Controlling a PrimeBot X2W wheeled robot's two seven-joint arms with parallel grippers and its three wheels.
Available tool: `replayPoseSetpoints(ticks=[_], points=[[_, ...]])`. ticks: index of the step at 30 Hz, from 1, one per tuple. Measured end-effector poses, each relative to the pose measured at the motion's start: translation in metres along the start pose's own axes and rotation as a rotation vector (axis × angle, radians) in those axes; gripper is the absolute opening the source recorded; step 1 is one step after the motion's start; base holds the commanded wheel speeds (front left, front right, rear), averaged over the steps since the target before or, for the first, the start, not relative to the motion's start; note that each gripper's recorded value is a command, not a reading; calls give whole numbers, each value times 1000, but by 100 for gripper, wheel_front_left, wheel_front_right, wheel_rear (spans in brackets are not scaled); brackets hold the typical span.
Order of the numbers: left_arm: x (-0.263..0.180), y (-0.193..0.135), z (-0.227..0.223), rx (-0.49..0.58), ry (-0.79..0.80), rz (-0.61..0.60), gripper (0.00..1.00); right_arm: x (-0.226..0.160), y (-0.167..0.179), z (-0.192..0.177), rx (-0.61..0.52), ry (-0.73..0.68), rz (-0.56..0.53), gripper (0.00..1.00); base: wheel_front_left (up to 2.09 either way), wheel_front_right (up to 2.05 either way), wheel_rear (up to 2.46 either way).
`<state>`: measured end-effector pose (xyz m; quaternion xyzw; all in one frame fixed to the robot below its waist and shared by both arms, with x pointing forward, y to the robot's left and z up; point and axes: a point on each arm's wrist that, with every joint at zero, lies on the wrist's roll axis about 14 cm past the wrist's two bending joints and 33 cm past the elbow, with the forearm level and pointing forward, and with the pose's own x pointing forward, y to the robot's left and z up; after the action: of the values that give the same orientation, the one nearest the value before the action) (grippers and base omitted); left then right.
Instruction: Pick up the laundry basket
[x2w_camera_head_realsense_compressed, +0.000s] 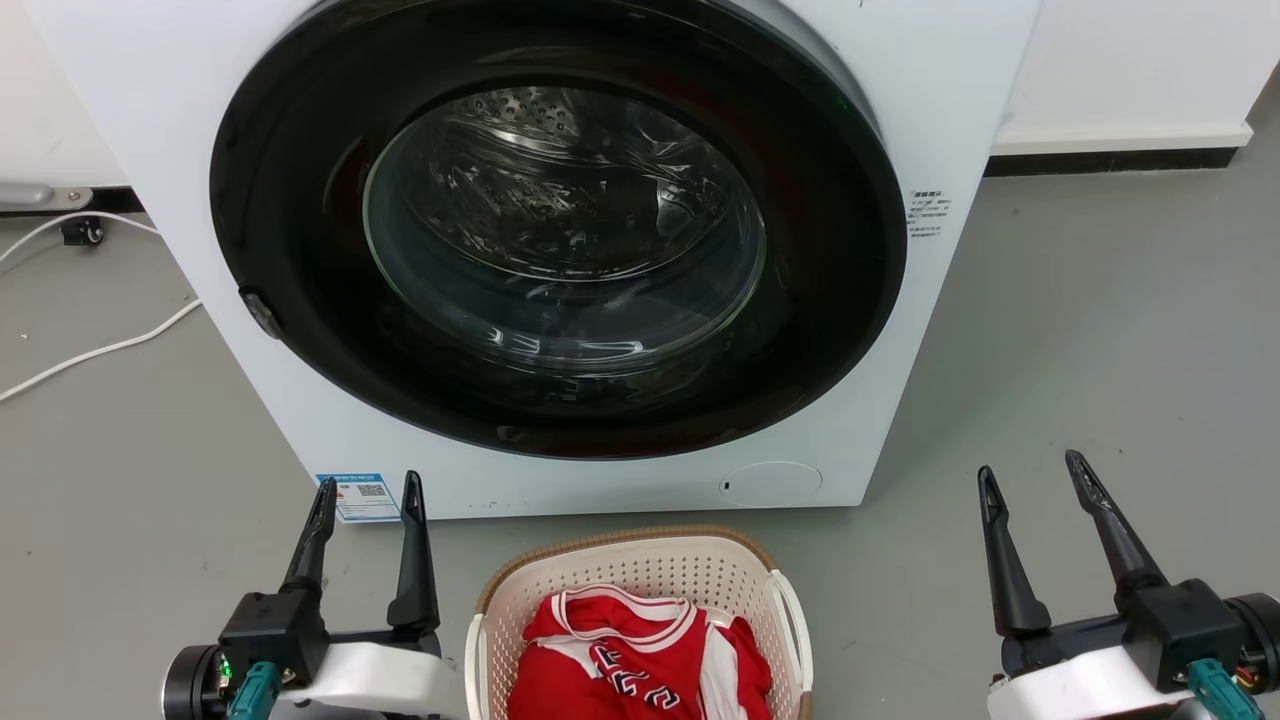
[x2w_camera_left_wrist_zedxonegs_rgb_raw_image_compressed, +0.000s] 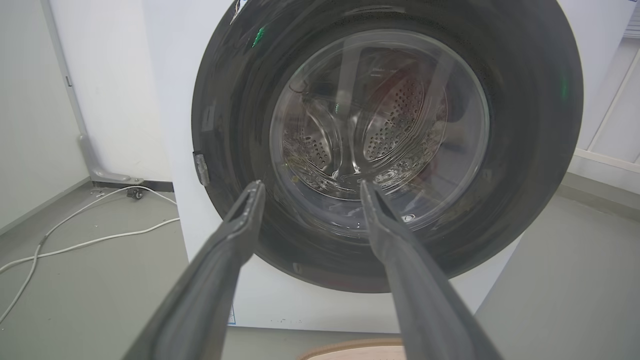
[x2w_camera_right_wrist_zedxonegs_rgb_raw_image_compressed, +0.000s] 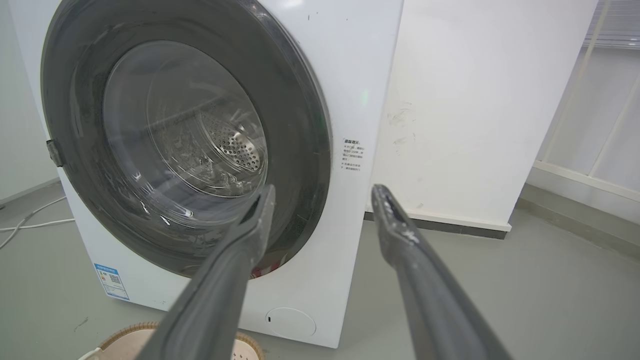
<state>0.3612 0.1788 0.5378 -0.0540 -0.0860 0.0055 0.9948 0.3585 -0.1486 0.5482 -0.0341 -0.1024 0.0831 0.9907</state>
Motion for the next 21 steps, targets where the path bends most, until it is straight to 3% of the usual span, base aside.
replayPoseSetpoints(ticks=[9,21], points=[[-2,-1,-1,58,-5,-6,100,-1,1,0,-24,-7,6,100,0,0,0],[-2,1,-2,69,-3,2,100,-2,-3,-4,31,2,-14,100,0,0,0]])
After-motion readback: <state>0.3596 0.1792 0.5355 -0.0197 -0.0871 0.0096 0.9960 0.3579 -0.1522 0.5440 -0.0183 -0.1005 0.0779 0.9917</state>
